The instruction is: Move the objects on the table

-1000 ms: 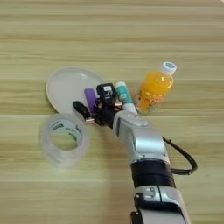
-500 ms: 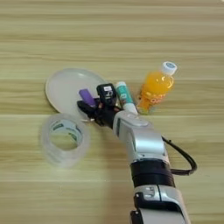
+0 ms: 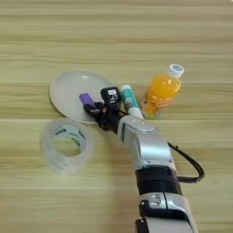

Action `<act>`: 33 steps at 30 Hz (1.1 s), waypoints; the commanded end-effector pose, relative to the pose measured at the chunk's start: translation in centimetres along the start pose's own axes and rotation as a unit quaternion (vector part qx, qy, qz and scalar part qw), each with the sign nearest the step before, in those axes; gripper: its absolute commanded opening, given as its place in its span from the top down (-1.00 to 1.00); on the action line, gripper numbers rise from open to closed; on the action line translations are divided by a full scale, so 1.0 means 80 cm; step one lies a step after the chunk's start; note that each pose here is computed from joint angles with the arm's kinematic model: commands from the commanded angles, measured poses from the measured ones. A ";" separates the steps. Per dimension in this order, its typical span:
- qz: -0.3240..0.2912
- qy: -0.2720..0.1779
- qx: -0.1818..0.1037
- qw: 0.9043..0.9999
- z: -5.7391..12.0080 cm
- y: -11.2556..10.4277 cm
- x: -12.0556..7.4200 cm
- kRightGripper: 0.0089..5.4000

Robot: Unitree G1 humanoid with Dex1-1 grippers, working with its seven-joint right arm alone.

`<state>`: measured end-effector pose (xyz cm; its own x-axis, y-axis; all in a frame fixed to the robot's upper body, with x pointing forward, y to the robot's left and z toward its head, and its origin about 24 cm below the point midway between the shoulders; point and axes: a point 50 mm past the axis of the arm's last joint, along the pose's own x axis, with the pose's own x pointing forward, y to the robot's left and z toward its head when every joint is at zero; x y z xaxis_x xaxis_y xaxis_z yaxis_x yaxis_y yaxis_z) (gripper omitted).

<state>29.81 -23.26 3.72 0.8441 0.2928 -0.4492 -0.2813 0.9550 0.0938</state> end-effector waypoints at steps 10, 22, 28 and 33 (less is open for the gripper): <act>0.006 -0.113 -0.064 0.992 0.073 0.009 -0.008 0.47; 0.083 -0.176 -0.122 0.973 0.114 0.070 -0.003 0.47; 0.161 -0.183 -0.132 0.961 0.122 0.131 0.018 0.47; 0.195 -0.165 -0.140 0.957 0.116 0.159 0.033 0.47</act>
<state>31.48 -11.09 8.38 0.7308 0.6410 -0.2345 -0.6527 0.7568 0.0346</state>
